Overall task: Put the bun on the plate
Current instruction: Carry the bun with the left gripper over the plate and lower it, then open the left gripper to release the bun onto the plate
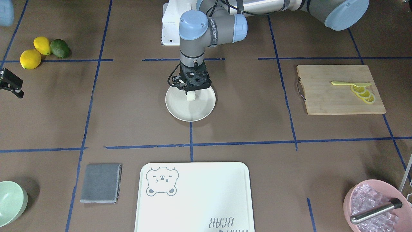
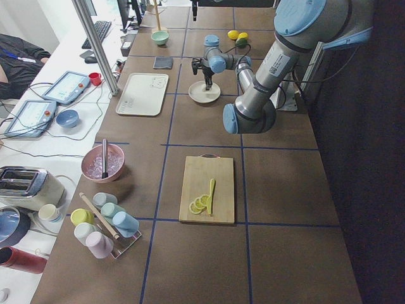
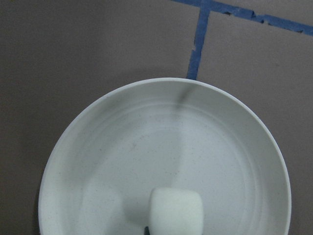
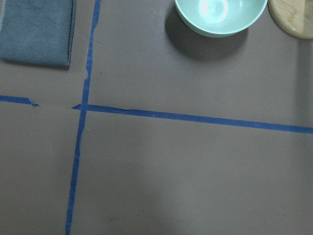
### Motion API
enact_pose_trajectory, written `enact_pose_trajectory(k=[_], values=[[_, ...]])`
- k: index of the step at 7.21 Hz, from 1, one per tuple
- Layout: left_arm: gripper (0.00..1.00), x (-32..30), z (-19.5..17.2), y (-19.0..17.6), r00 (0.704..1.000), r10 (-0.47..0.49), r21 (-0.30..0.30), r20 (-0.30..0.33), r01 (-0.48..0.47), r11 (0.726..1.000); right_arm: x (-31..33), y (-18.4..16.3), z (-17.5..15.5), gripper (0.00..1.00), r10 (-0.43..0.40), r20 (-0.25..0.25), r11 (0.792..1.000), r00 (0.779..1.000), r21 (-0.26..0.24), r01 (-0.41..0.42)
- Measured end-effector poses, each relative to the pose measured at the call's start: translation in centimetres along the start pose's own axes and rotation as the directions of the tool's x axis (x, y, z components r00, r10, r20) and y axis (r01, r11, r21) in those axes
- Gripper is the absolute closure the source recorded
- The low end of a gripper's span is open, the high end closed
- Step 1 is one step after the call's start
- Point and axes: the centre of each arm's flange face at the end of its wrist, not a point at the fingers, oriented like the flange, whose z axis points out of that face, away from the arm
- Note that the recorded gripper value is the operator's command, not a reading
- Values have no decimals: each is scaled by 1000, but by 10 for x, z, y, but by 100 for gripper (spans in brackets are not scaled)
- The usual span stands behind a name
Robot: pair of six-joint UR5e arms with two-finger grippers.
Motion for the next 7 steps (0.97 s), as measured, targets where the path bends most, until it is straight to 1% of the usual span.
enact_pose_trajectory(k=[1,2,4,5,7], values=[[60,-1,4,1,1000,1,-2,5,-1,1000,21,4,-3,0,-11,1,1000,1000,-2,11],[46,-1,8,2,1000,3,-4,6,-3,1000,43,7,-6,0,-19,4,1000,1000,-4,19],[13,-2,15,1,1000,7,-4,4,-7,1000,91,7,-8,0,-37,18,999,999,-11,38],[1,-2,17,1,1000,11,-5,4,-11,1000,112,7,-9,0,-45,23,999,999,-11,45],[0,-3,14,0,999,39,-3,0,-39,999,145,9,-10,0,-40,44,999,998,-13,40]])
